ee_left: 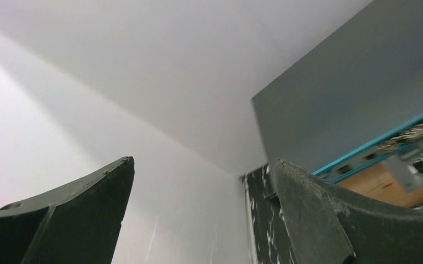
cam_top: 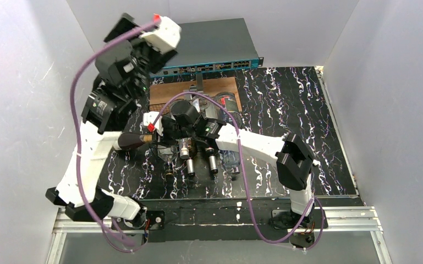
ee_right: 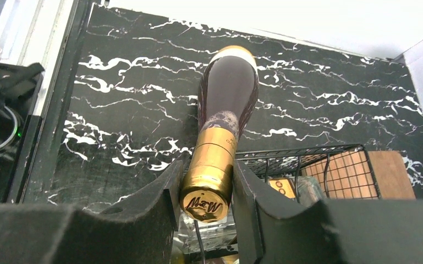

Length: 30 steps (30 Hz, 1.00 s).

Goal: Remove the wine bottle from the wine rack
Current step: Adjust the wine bottle at the center of the board.

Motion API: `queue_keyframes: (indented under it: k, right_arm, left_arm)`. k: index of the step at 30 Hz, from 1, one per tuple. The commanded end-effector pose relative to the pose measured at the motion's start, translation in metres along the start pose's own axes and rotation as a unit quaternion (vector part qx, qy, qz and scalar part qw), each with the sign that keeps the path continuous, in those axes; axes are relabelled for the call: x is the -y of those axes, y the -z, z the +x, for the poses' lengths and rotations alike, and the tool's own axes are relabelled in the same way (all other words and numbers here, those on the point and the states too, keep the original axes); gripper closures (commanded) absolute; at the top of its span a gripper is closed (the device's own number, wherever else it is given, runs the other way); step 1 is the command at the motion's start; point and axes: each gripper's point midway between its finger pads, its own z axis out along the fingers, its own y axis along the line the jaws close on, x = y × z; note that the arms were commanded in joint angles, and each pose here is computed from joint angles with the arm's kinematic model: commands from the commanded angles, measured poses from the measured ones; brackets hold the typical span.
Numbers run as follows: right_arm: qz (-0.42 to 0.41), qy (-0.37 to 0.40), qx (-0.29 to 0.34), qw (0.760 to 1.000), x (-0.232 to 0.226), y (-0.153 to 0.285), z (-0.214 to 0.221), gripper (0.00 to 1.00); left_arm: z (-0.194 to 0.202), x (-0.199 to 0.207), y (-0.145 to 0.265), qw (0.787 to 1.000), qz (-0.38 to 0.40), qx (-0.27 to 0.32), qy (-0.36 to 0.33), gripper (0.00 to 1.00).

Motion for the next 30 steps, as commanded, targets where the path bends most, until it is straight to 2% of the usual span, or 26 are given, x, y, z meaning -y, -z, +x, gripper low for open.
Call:
queue_keyframes:
  k: [1, 6, 12, 17, 20, 22, 25, 30]
  right_arm:
    - [-0.039, -0.002, 0.05, 0.998, -0.018, 0.016, -0.039, 0.99]
    - [-0.056, -0.007, 0.051, 0.997, -0.022, 0.014, -0.034, 0.99]
    - [-0.061, -0.011, 0.061, 0.996, -0.019, 0.014, -0.039, 0.99]
    - [-0.057, -0.014, 0.065, 0.996, -0.016, 0.015, -0.044, 0.99]
    - [-0.056, -0.015, 0.065, 0.996, -0.016, 0.014, -0.044, 0.99]
    - [-0.055, -0.014, 0.067, 0.996, -0.014, 0.013, -0.046, 0.99]
    - [-0.055, -0.014, 0.071, 0.996, -0.012, 0.012, -0.049, 0.99]
    - [-0.058, -0.015, 0.08, 0.995, -0.011, 0.013, -0.058, 0.99]
  left_arm:
    - [0.045, -0.071, 0.024, 0.987, -0.098, -0.033, 0.121, 0.02]
    - [0.154, -0.054, 0.066, 0.965, -0.119, -0.166, 0.164, 0.02]
    - [0.23, 0.014, 0.119, 0.953, -0.05, -0.254, 0.159, 0.02]
    - [0.247, 0.059, 0.164, 0.961, 0.037, -0.247, 0.117, 0.02]
    - [0.249, 0.088, 0.187, 0.972, 0.103, -0.2, 0.067, 0.03]
    - [0.254, 0.119, 0.202, 0.967, 0.172, -0.181, 0.041, 0.03]
    - [0.257, 0.145, 0.213, 0.959, 0.228, -0.162, 0.035, 0.04]
    - [0.263, 0.171, 0.206, 0.95, 0.271, -0.151, 0.043, 0.04]
